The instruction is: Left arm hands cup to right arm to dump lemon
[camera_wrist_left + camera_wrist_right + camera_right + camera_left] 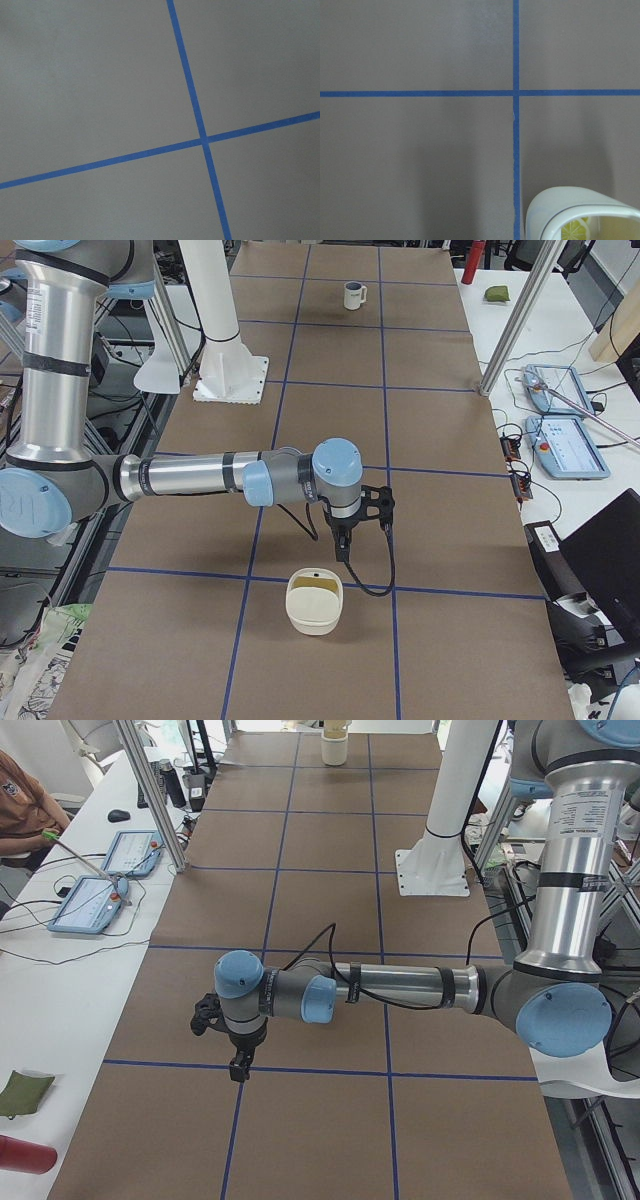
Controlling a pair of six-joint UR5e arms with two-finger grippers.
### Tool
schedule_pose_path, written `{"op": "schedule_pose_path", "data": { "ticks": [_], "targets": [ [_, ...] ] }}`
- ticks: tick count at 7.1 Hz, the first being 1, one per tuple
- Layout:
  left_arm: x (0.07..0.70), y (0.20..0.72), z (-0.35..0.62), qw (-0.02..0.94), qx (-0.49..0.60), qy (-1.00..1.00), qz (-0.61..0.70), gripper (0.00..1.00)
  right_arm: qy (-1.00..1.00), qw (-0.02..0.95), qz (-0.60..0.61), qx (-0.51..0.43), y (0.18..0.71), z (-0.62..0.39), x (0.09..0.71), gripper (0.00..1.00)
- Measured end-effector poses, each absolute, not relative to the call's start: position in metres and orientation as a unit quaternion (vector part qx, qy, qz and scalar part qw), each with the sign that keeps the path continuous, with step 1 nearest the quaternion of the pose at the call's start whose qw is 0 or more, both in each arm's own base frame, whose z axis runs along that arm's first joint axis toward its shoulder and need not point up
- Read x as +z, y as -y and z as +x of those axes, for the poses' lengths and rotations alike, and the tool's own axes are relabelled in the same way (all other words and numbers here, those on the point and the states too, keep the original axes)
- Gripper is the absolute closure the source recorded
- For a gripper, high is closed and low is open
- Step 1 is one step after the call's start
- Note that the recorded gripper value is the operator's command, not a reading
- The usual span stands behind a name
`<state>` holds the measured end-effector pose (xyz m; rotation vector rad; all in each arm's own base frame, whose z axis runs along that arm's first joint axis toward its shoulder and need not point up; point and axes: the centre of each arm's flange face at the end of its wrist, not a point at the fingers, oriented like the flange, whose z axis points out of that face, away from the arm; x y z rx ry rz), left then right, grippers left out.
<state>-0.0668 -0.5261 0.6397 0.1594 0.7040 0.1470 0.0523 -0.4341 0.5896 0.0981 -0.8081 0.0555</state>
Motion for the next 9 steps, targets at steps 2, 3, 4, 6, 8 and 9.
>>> {"op": "schedule_pose_path", "data": {
  "ticks": [2, 3, 4, 6, 8, 9],
  "targets": [
    [0.629, 0.512, -0.074, 0.933, 0.062, -0.348, 0.075, 0.0, 0.393, 0.918, 0.049, 0.027, 0.436, 0.052, 0.588, 0.0],
    [0.623, 0.508, -0.075, 0.933, 0.058, -0.348, 0.068, 0.0, 0.393, 0.918, 0.05, 0.027, 0.436, 0.052, 0.587, 0.0],
    [0.62, 0.507, -0.075, 0.934, 0.055, -0.348, 0.064, 0.0, 0.391, 0.918, 0.05, 0.027, 0.436, 0.053, 0.587, 0.0],
    [0.62, 0.506, -0.075, 0.934, 0.053, -0.347, 0.061, 0.0, 0.389, 0.92, 0.051, 0.027, 0.436, 0.053, 0.588, 0.0],
    [0.62, 0.506, -0.075, 0.935, 0.052, -0.346, 0.06, 0.0, 0.388, 0.92, 0.05, 0.027, 0.435, 0.053, 0.589, 0.0],
    [0.62, 0.506, -0.075, 0.935, 0.052, -0.345, 0.06, 0.0, 0.387, 0.92, 0.046, 0.029, 0.433, 0.053, 0.591, 0.0]
  ]
}}
